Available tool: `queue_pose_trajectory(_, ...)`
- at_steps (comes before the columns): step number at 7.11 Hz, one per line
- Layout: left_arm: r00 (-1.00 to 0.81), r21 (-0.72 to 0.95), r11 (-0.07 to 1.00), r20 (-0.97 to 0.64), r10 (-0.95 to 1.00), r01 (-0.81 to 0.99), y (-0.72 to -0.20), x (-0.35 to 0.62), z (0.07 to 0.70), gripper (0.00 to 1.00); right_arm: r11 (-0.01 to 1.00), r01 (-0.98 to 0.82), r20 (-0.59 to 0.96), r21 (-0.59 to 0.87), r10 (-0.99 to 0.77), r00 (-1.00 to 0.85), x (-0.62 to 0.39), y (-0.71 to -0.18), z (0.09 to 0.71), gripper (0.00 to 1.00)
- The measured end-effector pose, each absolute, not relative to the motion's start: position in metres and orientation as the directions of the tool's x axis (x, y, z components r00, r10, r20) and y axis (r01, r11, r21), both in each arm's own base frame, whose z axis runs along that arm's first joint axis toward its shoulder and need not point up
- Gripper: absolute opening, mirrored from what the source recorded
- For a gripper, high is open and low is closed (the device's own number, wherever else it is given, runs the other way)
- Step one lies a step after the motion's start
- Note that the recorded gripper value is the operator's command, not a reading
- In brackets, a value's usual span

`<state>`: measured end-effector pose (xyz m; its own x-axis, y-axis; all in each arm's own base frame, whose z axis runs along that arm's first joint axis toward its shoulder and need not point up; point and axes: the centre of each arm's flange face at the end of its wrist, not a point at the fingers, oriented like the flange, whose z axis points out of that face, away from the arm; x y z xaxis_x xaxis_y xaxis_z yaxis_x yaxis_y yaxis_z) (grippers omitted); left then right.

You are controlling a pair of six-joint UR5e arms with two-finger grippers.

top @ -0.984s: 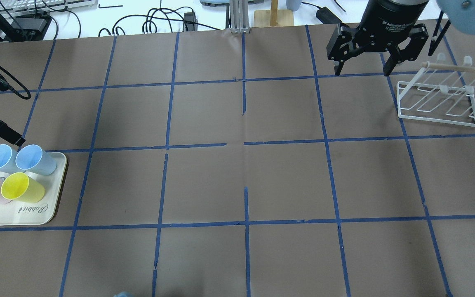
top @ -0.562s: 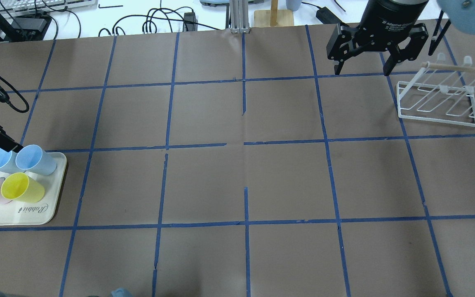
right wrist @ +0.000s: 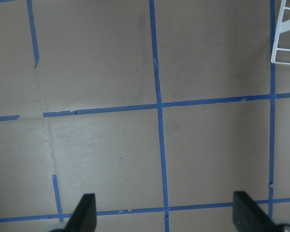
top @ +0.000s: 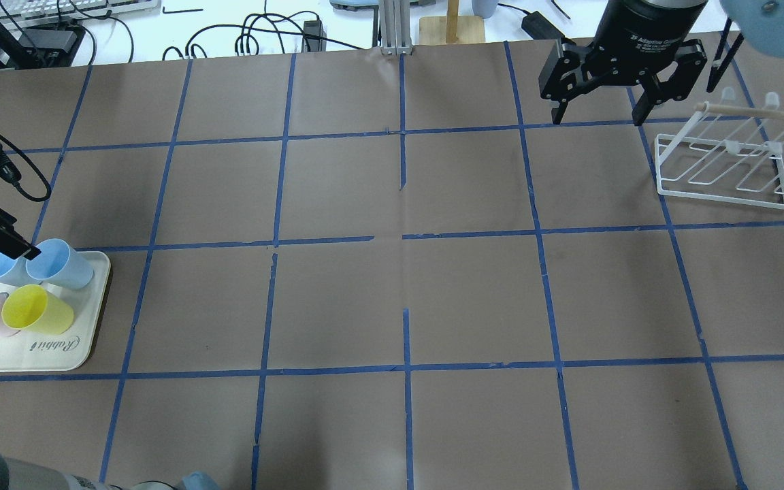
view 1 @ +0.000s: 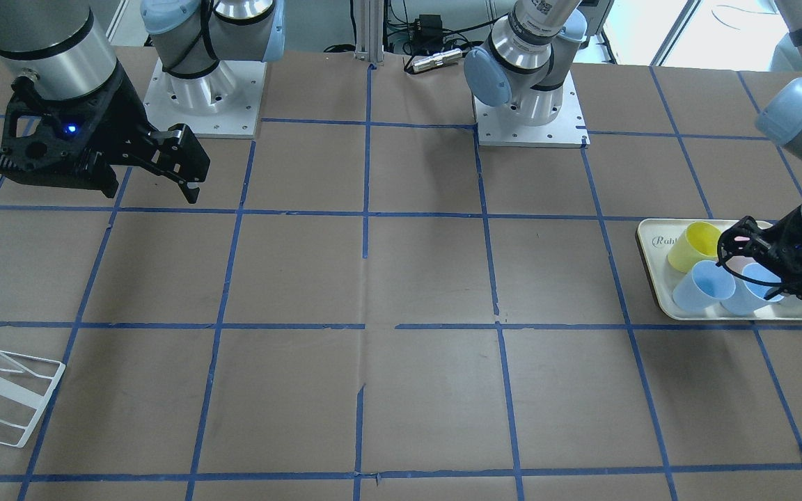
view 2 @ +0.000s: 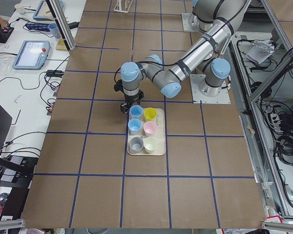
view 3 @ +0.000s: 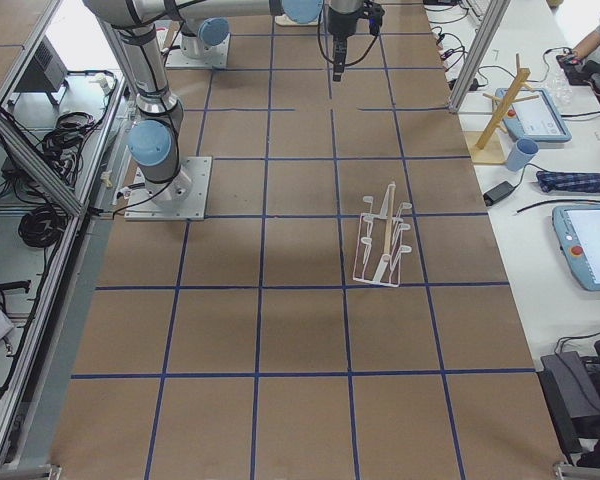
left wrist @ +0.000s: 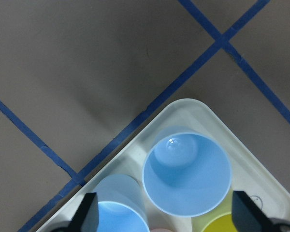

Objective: Transfer IKEA cup to right arm and place on rack

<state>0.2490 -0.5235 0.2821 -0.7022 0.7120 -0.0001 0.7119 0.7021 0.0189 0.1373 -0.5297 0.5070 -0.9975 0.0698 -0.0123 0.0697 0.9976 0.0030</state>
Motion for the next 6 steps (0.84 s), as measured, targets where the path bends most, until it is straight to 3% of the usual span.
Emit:
queue_pose_trajectory(5,-0.679,0.025,0.679,0.05,0.732,0.734,-0.536,0.254,0.25,0.87,0.998,0.068,-0.012,0.004,0.068,-0.998,0.137,-0.53,0.507,1.0)
queue_pose_trajectory(6,-0.678,0.027,0.678,0.06,0.732,0.735,-0.536,0.254,0.244,0.74,0.998,0.067,-0.012,0.003,0.067,-0.998,0.137,-0.53,0.507,1.0)
